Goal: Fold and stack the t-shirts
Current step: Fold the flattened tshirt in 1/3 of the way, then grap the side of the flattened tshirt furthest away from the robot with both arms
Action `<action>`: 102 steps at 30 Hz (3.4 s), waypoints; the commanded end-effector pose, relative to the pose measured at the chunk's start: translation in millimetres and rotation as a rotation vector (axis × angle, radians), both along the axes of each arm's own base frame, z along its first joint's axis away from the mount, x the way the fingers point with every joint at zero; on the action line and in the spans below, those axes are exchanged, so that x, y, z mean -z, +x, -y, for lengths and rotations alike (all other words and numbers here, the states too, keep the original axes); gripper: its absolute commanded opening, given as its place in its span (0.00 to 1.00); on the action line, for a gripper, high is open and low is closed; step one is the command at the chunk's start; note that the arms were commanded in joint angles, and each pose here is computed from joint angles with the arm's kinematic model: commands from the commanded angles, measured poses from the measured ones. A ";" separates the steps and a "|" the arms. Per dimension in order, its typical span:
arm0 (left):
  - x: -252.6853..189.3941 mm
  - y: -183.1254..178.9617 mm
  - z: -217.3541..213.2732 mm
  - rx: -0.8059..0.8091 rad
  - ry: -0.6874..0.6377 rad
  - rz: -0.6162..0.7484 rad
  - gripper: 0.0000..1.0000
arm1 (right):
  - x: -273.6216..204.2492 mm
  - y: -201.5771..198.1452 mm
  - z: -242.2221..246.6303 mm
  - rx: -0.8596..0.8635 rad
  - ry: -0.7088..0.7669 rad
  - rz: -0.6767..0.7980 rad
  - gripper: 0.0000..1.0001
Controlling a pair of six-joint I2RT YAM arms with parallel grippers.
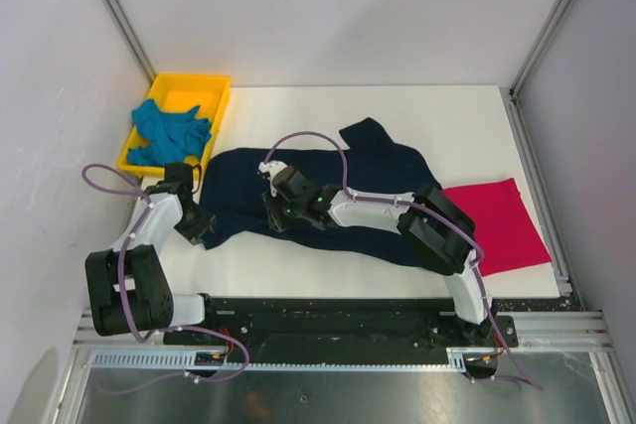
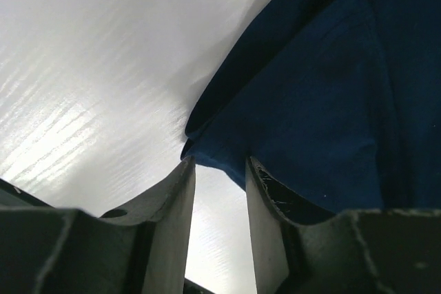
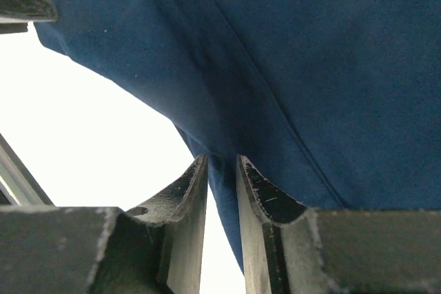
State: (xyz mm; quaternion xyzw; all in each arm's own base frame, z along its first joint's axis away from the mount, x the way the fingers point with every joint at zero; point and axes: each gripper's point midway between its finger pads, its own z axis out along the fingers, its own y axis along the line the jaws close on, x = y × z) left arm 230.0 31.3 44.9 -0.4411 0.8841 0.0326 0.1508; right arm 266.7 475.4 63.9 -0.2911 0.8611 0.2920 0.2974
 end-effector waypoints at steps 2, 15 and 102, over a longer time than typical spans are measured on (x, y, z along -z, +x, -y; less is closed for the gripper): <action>-2.7 13.6 -0.5 -0.064 -0.021 0.039 0.41 | -49.4 -0.9 -5.8 -0.012 0.082 0.040 0.31; -7.4 11.3 -39.1 -0.056 0.192 -0.005 0.12 | -85.8 22.6 63.9 0.159 0.119 0.015 0.37; -54.5 228.6 28.3 0.374 0.228 0.230 0.46 | -76.7 145.9 316.8 0.862 0.164 -0.095 0.41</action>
